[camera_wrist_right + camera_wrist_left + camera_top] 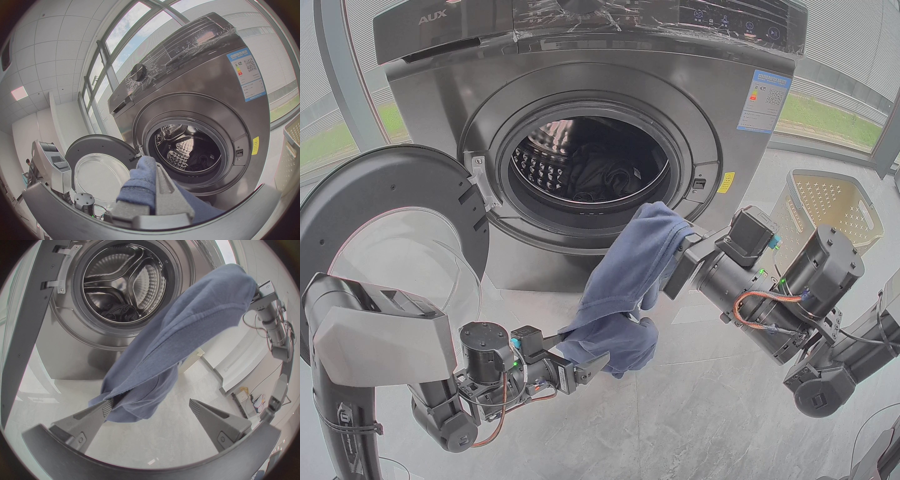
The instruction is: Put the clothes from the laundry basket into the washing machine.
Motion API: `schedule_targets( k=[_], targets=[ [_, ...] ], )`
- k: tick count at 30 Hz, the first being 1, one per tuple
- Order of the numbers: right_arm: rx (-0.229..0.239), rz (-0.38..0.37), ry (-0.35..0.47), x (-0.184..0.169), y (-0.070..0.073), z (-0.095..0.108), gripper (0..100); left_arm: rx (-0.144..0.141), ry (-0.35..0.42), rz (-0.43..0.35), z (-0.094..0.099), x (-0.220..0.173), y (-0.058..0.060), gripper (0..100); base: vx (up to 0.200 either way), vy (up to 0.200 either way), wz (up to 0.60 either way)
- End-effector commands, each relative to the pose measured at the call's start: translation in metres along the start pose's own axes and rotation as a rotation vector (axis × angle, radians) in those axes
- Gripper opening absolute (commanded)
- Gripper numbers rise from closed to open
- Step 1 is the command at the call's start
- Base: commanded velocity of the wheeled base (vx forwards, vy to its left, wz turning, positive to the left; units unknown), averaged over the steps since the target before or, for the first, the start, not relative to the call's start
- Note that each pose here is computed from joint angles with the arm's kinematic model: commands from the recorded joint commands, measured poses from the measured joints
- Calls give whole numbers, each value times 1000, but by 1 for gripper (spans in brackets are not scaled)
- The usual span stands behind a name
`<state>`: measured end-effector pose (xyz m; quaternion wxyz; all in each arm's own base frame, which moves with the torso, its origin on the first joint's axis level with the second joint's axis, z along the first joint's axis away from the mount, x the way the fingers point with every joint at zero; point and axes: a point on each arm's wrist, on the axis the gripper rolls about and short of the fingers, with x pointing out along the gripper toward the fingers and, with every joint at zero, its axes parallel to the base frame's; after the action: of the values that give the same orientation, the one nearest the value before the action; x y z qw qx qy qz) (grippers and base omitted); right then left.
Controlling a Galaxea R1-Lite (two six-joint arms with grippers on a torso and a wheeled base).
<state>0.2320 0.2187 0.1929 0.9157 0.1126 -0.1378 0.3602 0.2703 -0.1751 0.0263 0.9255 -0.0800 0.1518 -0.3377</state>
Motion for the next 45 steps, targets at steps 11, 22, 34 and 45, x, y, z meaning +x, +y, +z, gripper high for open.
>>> schedule_targets(
  k=[11, 22, 34, 45],
  targets=[
    [0, -4, 9, 1, -1, -4, 0, 58, -144, -3, 43, -19, -3, 100, 0, 0, 0],
    [13, -9, 13, 2, 1, -6, 0, 43, -6, -45, 12, -22, -4, 100, 0, 0, 0],
    [16, -5, 25, 3, 2, -11, 0, 36, 57, -62, -21, 17, 2, 100, 0, 0, 0],
    [17, -5, 27, 4, 3, -12, 0, 47, 48, -79, -36, 47, 4, 100, 0, 0, 0]
  ],
)
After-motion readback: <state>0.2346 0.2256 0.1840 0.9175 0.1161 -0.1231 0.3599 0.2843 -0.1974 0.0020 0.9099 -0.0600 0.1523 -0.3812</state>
